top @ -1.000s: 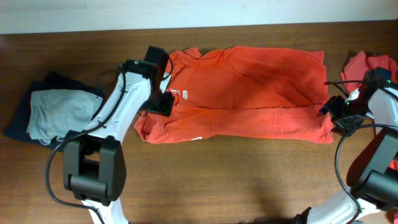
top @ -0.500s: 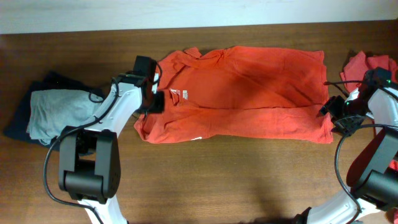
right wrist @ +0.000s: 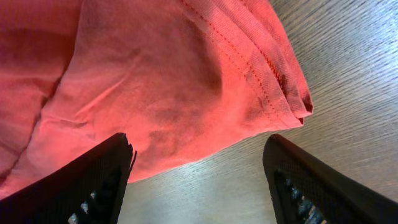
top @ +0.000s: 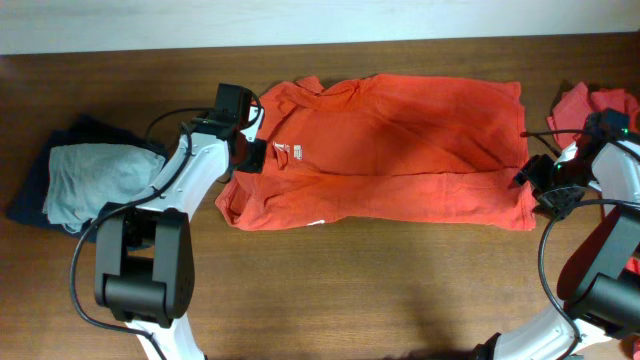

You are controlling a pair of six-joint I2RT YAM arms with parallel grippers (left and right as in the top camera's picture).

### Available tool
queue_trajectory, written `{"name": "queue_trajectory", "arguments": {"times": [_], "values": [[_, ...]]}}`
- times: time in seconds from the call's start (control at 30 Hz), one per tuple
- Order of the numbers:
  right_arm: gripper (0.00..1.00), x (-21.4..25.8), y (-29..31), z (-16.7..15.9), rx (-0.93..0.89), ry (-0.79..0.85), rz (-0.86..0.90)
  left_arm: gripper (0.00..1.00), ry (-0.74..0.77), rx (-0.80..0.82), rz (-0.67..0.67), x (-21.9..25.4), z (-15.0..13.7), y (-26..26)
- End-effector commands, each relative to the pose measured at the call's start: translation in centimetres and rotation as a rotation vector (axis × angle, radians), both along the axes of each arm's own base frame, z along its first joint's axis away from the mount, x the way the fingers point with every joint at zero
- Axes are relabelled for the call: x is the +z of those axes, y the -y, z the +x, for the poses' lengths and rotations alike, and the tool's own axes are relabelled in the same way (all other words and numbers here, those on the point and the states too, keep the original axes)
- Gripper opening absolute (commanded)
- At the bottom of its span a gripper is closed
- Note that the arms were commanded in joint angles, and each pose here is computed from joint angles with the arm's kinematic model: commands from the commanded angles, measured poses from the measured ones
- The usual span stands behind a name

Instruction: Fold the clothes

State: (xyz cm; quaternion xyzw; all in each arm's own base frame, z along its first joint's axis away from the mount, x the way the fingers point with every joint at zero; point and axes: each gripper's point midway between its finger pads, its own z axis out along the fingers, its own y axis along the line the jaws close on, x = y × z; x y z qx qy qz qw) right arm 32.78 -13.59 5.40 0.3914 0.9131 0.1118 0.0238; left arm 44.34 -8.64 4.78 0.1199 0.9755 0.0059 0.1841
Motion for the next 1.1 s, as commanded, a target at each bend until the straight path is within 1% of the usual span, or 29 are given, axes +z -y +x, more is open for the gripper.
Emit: {"name": "queue_trajectory", "arguments": {"times": [0.0, 0.07, 0.1, 0.17, 0.2, 0.33, 0.4, 0.5, 0.57, 0.63, 0.73, 0.87, 0.93, 1.07], "values": [[0.7, 1.1, 0.2, 0.5, 0.006, 0.033, -0.013, 0.27, 0.004, -0.016, -0.06, 0.2, 0.0, 1.0], [0.7, 1.1, 0.2, 0.5, 0.006, 0.033, -0.013, 0.27, 0.024, -0.061, -0.115, 0.5, 0.5, 2.2], [0.7, 1.1, 0.2, 0.5, 0.005, 0.033, -0.013, 0.29, 0.034, -0.09, -0.13, 0.7, 0.6, 2.8], [0.7, 1.1, 0.2, 0.4, 0.006, 0.032, -0.012, 0.38, 0.046, -0.108, -0.15, 0.9, 0.8, 3.4], [0.7, 1.1, 0.2, 0.4, 0.006, 0.032, -0.012, 0.41, 0.044, -0.116, -0.164, 0.9, 0.8, 3.7], [0.7, 1.1, 0.2, 0.4, 0.006, 0.033, -0.012, 0.41, 0.021, -0.137, -0.198, 0.3, 0.4, 4.6], [0.7, 1.1, 0.2, 0.4, 0.006, 0.032, -0.013, 0.4, -0.006, -0.154, -0.239, -0.3, 0.0, 5.4], [0.7, 1.1, 0.2, 0.4, 0.006, 0.032, -0.013, 0.33, -0.051, -0.18, -0.298, -1.5, -0.7, 6.6], [0.7, 1.1, 0.2, 0.4, 0.006, 0.032, -0.013, 0.25, -0.069, -0.185, -0.298, -2.3, -0.9, 6.9], [0.7, 1.1, 0.2, 0.4, 0.006, 0.032, -0.013, 0.22, -0.067, -0.194, -0.298, -2.8, -0.7, 7.4], [0.7, 1.1, 0.2, 0.4, 0.006, 0.032, -0.013, 0.21, -0.036, -0.21, -0.307, -2.9, -0.1, 8.1], [0.7, 1.1, 0.2, 0.4, 0.006, 0.032, -0.012, 0.21, 0.033, -0.262, -0.377, -2.1, 1.2, 10.2], [0.7, 1.1, 0.2, 0.4, 0.006, 0.032, -0.012, 0.2, 0.071, -0.257, -0.399, -1.6, 2.0, 10.8], [0.7, 1.1, 0.2, 0.4, 0.006, 0.032, -0.012, 0.19, 0.149, -0.262, -0.484, 1.1, 4.0, 12.0]]}}
